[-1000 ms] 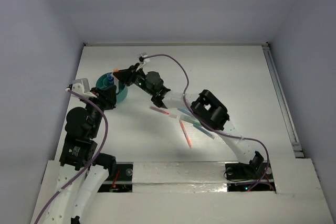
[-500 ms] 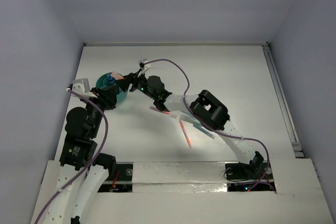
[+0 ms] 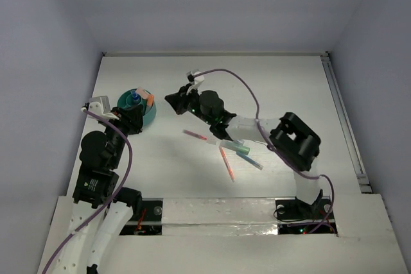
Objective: Sort the stationery into containers
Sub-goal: Pick up the pen from the center of the board.
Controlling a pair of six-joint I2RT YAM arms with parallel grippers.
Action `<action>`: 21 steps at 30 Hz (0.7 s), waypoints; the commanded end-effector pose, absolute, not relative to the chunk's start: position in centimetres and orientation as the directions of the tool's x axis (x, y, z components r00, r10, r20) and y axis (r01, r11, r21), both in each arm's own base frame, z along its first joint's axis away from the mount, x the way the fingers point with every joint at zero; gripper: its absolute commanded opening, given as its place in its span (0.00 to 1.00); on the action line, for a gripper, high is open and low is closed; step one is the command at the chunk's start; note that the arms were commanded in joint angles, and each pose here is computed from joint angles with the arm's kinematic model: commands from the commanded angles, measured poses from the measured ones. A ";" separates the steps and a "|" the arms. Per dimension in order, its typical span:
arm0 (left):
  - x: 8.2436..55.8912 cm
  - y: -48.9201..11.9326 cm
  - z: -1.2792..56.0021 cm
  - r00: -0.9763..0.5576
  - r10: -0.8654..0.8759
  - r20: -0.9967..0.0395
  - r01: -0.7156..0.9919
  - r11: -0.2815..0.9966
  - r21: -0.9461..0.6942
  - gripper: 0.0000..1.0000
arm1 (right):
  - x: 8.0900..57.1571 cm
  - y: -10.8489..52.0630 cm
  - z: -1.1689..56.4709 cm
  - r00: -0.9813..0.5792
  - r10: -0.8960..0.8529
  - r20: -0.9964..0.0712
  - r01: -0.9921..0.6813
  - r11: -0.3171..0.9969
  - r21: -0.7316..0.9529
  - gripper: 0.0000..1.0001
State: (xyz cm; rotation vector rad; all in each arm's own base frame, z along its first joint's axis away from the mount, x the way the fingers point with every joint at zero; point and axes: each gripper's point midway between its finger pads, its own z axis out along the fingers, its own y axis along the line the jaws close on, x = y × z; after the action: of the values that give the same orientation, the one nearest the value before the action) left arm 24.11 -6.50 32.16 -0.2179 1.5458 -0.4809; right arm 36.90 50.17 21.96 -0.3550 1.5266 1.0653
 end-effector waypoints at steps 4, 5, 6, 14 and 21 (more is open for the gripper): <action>23.8 -6.8 34.3 0.010 -0.443 -0.896 0.204 0.878 -0.432 0.16 | 36.7 39.5 16.8 -0.423 0.055 -0.904 -0.556 0.772 0.307 0.00; 23.8 -7.0 34.2 0.005 -0.442 -0.897 0.212 0.877 -0.431 0.16 | 36.7 37.6 15.8 -0.460 0.011 -0.888 -0.529 0.799 0.284 0.00; 23.7 -6.9 34.2 0.007 -0.442 -0.897 0.211 0.877 -0.431 0.16 | 35.4 35.2 14.1 -0.520 -0.087 -0.850 -0.507 0.832 0.225 0.00; 23.7 -7.1 34.2 0.005 -0.442 -0.897 0.220 0.876 -0.430 0.16 | 31.7 27.5 8.1 -0.684 -0.409 -0.604 -0.522 0.853 0.014 0.60; 23.6 -7.1 34.2 0.008 -0.443 -0.897 0.223 0.875 -0.430 0.16 | 31.4 27.6 5.0 -0.685 -0.535 -0.494 -0.605 0.796 -0.023 0.71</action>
State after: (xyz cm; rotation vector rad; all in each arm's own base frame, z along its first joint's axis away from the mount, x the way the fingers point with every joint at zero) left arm 23.98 -6.90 32.18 -0.2024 1.5480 -0.4965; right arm 31.80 27.59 5.29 -0.7225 2.4691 0.2183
